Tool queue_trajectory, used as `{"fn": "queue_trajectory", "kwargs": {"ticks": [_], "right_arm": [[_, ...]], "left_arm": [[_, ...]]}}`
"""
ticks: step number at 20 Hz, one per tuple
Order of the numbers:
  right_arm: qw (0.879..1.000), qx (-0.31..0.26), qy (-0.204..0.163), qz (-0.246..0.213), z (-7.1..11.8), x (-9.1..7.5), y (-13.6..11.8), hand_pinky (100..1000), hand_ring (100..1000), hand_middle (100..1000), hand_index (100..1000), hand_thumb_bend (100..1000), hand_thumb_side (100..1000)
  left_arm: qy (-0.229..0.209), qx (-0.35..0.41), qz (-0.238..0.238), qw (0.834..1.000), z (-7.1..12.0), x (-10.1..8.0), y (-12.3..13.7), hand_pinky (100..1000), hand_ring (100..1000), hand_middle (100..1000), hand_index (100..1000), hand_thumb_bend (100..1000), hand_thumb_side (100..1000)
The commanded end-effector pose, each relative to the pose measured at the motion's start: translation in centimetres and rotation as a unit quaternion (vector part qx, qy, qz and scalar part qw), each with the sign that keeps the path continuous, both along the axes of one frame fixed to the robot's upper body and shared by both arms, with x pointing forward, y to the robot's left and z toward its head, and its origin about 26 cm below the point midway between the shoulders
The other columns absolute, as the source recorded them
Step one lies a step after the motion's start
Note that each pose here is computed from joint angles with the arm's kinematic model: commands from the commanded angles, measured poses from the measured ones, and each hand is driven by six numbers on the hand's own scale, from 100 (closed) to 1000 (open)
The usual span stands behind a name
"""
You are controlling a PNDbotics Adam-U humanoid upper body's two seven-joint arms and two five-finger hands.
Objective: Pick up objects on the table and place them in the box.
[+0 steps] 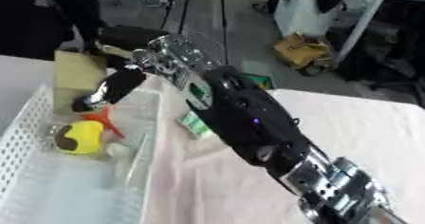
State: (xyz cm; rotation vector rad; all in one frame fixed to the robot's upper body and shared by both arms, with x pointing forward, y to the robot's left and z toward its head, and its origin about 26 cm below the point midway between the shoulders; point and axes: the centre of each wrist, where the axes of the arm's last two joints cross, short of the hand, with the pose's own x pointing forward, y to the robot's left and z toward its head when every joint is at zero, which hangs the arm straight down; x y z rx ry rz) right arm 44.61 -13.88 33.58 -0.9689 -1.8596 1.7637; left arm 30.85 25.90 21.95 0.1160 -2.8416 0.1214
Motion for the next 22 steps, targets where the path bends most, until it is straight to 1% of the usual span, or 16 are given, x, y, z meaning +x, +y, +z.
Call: {"fn": "queue_trajectory", "kwargs": {"ticks": [1,6,10,16,17,18,19,20,21,22], "right_arm": [[1.000,0.007,-0.023,-0.012,-0.1,0.5,0.2,831,548,252,407,273,715],[0.999,-0.001,-0.039,-0.018,-2.1,1.3,0.7,830,540,250,403,266,721],[0.998,-0.001,-0.060,-0.019,-3.4,1.8,0.9,827,530,244,392,260,725],[0.998,-0.008,-0.062,-0.014,-4.9,2.2,1.2,826,532,247,400,285,729],[0.998,-0.012,-0.059,-0.013,-5.1,2.2,1.3,830,556,282,443,349,742],[0.998,-0.015,-0.057,-0.012,-5.2,2.3,1.3,830,556,282,443,349,742],[0.998,-0.020,-0.052,-0.010,-5.4,2.3,1.5,841,598,324,497,362,781],[0.999,-0.025,-0.047,-0.008,-5.6,2.3,1.5,841,598,324,497,362,781],[0.999,-0.029,-0.042,-0.007,-5.8,2.3,1.6,849,638,368,546,397,824],[0.999,-0.033,-0.037,-0.007,-6.0,2.4,1.7,849,638,368,546,397,824]], "left_arm": [[-0.015,0.001,-0.007,1.000,0.7,-0.2,-0.2,960,933,1000,920,100,1000],[-0.017,-0.001,-0.010,1.000,0.8,-0.1,-0.4,960,933,1000,920,100,1000],[-0.018,-0.004,-0.010,1.000,0.7,-0.1,-0.4,960,933,1000,920,100,1000],[-0.018,-0.004,-0.011,1.000,0.7,-0.1,-0.5,960,932,1000,919,100,1000],[-0.018,-0.004,-0.011,1.000,0.7,-0.1,-0.5,960,932,1000,919,100,1000],[-0.018,-0.004,-0.012,1.000,0.7,-0.1,-0.6,960,932,1000,919,100,1000],[-0.019,-0.005,-0.012,1.000,0.8,-0.1,-0.6,960,932,1000,919,100,1000],[-0.019,-0.005,-0.012,1.000,0.8,-0.1,-0.6,960,932,1000,919,100,1000],[-0.019,-0.005,-0.012,1.000,0.8,-0.1,-0.6,961,932,1000,919,100,1000],[-0.019,-0.005,-0.013,1.000,0.8,-0.1,-0.6,961,932,1000,919,100,1000]]}}
